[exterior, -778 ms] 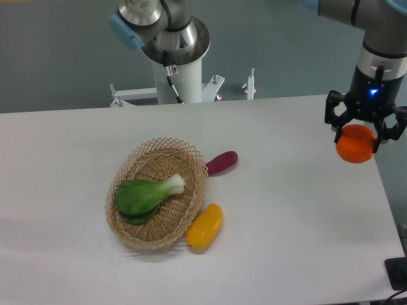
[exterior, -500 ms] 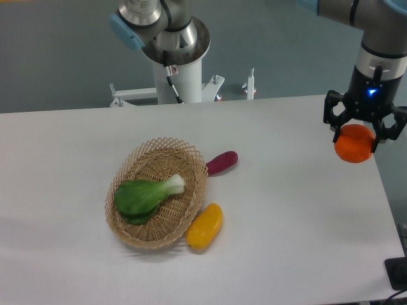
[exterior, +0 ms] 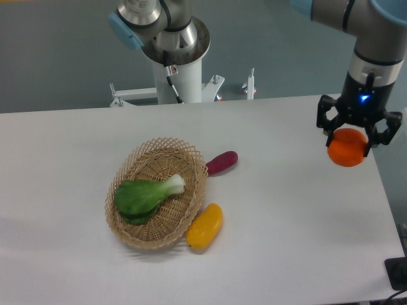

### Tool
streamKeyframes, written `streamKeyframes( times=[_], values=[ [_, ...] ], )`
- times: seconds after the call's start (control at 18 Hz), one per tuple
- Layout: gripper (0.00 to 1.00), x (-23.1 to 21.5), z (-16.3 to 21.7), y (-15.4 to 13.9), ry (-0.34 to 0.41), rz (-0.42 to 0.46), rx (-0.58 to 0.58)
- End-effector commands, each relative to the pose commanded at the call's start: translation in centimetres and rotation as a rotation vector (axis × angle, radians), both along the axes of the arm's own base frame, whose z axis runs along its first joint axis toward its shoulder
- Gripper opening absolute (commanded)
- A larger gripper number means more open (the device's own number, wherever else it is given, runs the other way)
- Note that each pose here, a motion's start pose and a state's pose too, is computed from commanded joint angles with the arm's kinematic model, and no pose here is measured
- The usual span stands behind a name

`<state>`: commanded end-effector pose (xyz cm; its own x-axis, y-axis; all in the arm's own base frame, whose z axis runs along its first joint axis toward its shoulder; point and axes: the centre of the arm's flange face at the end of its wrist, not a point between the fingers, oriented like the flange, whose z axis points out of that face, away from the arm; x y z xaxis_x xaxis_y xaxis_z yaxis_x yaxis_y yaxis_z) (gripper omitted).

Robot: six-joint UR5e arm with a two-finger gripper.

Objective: Place the orange in the basket
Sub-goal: 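Lift the held orange with the gripper and start moving toward the basket, then carry the orange over the wicker basket and lower it inside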

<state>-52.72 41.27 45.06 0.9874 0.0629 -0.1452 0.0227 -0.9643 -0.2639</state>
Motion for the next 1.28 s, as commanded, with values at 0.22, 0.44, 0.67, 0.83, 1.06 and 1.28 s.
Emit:
streamKeyframes(
  times=[0.22, 0.44, 0.67, 0.83, 1.06, 1.28],
  values=[
    [0.58, 4.6, -1.6, 5.8, -0.03, 0.242, 0.104],
    [0.58, 10.5, -1.8, 9.5, -0.096, 0.321, 0.126],
    [0.58, 18.8, -6.0, 14.4, -0.164, 0.319, 0.063],
    [0.58, 23.2, -8.7, 16.6, -0.139, 0.294, 0.059],
    [0.58, 26.9, -12.4, 17.6, -0.156, 0.245, 0.018],
    [0.58, 28.6, -17.3, 19.2, -0.168, 0.206, -0.056]
  ],
)
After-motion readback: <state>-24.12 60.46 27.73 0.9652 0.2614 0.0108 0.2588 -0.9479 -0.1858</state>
